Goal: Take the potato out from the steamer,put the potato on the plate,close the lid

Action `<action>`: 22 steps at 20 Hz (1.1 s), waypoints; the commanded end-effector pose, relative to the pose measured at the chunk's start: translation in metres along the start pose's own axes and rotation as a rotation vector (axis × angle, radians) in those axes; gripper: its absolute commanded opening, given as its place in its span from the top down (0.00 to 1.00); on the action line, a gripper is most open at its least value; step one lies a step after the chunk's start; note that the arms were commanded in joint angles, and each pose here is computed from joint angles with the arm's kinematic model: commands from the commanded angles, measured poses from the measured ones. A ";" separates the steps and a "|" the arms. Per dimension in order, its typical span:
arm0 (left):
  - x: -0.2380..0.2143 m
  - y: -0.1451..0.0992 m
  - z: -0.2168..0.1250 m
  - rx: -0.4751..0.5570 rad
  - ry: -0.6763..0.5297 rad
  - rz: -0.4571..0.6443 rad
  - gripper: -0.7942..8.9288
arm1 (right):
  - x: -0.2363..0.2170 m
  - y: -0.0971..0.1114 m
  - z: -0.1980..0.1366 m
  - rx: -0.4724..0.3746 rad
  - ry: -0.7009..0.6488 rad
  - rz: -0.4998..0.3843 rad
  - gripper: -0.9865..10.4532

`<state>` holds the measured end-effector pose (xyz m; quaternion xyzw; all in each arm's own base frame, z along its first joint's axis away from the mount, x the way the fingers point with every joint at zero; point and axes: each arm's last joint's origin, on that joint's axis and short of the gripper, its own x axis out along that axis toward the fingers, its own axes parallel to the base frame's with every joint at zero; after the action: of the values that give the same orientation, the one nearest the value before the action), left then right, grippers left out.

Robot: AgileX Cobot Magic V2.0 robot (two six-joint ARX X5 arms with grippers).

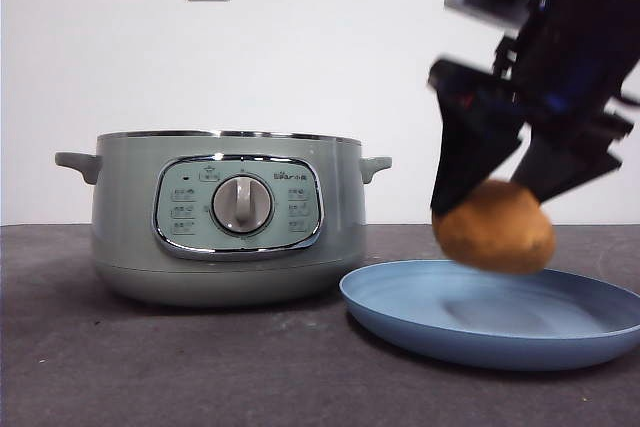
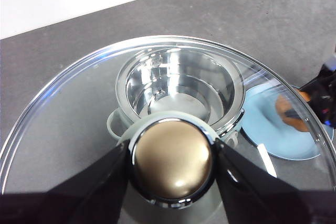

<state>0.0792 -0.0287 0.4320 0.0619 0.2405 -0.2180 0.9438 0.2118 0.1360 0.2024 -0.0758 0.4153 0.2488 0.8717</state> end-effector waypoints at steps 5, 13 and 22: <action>-0.006 0.000 0.004 0.005 -0.068 -0.002 0.93 | 0.036 -0.010 -0.009 0.039 0.059 -0.010 0.92; 0.030 0.004 0.020 0.001 -0.026 -0.070 0.93 | 0.037 -0.010 -0.012 0.043 0.091 -0.008 0.41; 0.135 0.007 0.050 0.048 0.010 -0.162 0.93 | -0.010 -0.007 0.005 0.035 -0.073 0.004 0.41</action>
<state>0.2128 -0.0857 0.4036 0.0621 0.2731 -0.2899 0.9152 0.2125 0.1277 0.2115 -0.0527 0.3910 0.2470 0.8851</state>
